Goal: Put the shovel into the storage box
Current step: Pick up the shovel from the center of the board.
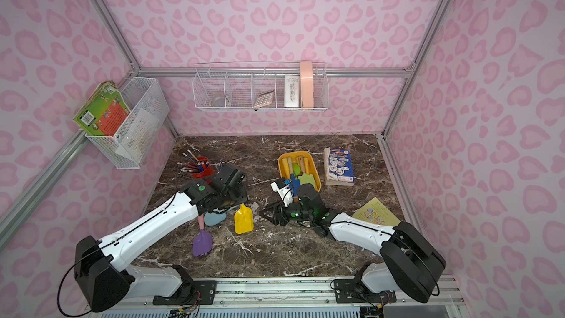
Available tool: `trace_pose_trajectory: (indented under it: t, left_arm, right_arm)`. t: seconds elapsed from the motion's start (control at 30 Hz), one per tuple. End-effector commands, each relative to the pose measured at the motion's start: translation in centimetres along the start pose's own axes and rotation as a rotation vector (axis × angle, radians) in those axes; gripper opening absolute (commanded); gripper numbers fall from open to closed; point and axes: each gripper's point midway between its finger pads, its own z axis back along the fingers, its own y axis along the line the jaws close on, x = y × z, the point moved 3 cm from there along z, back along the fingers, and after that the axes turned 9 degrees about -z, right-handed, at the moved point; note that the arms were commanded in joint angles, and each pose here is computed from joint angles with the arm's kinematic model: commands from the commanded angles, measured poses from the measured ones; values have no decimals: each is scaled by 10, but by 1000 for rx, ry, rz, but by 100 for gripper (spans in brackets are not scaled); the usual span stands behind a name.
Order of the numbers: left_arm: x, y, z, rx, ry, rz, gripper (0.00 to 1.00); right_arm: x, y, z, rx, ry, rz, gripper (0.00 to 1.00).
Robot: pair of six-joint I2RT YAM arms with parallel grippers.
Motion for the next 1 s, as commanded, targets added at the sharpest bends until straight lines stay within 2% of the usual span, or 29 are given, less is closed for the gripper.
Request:
trace_pose_trajectory:
  t: [0.0,0.37,0.63,0.77,0.83,0.97]
  left_arm:
    - [4,-5,0,16,-20,-4,8]
    - [12,-23,7,-15,-56,0,8]
    - [11,-24,15,-38,-84,31,9]
    - [10,-24,16,-48,-87,40,9]
    - [10,-25,16,-53,-88,38,10]
    - [11,-26,17,-59,-89,32,20]
  right_arm:
    - [4,15,-4,71,0,14,53]
    - [-3,9,-17,66,37,-10,48]
    - [-4,-1,-25,40,54,-53,31]
    - [-3,-5,-29,23,61,-63,15]
    - [-2,-8,-30,3,59,-73,11]
    - [2,-19,-28,-42,55,-121,1]
